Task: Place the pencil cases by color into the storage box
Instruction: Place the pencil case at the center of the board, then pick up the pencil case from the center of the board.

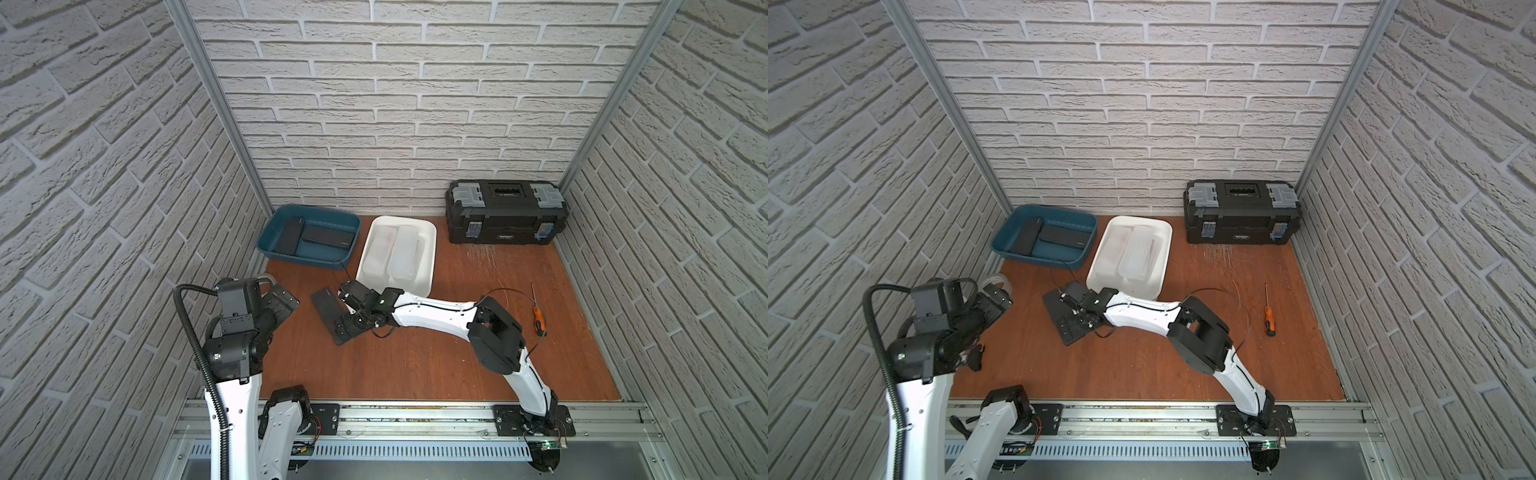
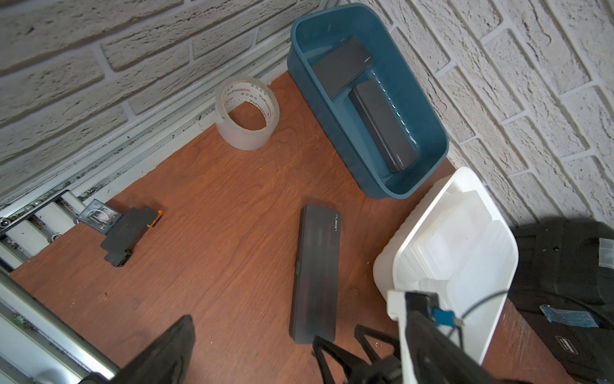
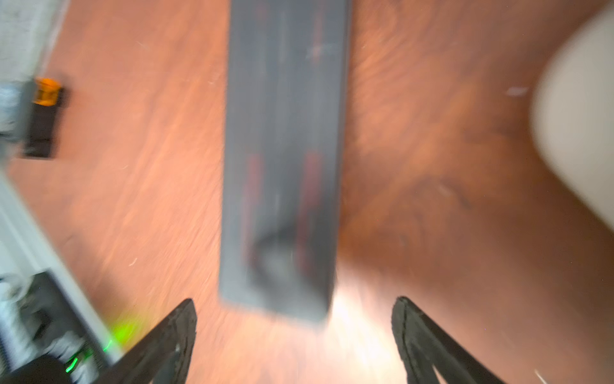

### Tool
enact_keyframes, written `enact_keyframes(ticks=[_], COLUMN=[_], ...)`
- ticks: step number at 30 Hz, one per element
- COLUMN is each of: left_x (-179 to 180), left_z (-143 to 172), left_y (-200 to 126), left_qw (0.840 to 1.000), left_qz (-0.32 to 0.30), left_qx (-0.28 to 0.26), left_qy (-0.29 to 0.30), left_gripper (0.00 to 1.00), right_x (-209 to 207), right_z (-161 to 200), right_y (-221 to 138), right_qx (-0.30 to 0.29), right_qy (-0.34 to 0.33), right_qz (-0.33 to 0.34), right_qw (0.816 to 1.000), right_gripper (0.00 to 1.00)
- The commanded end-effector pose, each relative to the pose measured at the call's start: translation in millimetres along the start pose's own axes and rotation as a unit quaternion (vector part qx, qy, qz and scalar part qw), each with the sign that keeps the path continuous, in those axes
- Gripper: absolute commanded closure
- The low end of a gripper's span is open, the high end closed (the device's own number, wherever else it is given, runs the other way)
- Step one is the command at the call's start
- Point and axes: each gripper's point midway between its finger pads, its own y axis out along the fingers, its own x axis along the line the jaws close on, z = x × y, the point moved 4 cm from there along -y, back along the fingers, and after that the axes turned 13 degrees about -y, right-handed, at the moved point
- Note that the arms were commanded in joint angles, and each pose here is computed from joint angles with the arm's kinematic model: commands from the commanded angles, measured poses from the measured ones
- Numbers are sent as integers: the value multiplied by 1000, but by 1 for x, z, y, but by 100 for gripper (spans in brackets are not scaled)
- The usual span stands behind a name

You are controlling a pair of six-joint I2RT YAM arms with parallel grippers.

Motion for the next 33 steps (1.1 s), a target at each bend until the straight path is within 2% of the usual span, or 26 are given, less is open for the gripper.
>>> enact_keyframes(ticks=[1, 7, 10, 13, 18, 23, 33], left_x=[5, 27, 39, 48, 39, 16, -3], left_z=[2, 34, 62, 84, 107, 138, 174], left_y=[-2, 19, 31, 40, 55, 83, 133], left_qw=[1000, 998, 996, 995, 994, 990, 987], left_qz=[-15, -35, -41, -52, -69, -80, -91], left_qx=[6, 53, 81, 86, 76, 90, 109], left_qy=[15, -4, -12, -3, 42, 76, 74], left_gripper=[2, 2, 2, 2, 2, 2, 2], right_x=[4, -12, -20, -28, -43, -51, -63], right_z=[-22, 3, 19, 31, 41, 49, 63], right_y=[-62, -130, -148, -160, -173, -175, -185], right_qx=[-96, -130, -137, -141, -142, -145, -153], right_qy=[-5, -26, -38, -51, -63, -61, -65], right_qz=[-10, 23, 31, 47, 75, 75, 76], right_qw=[995, 991, 989, 988, 985, 985, 983], right_gripper=[7, 7, 7, 7, 7, 7, 7])
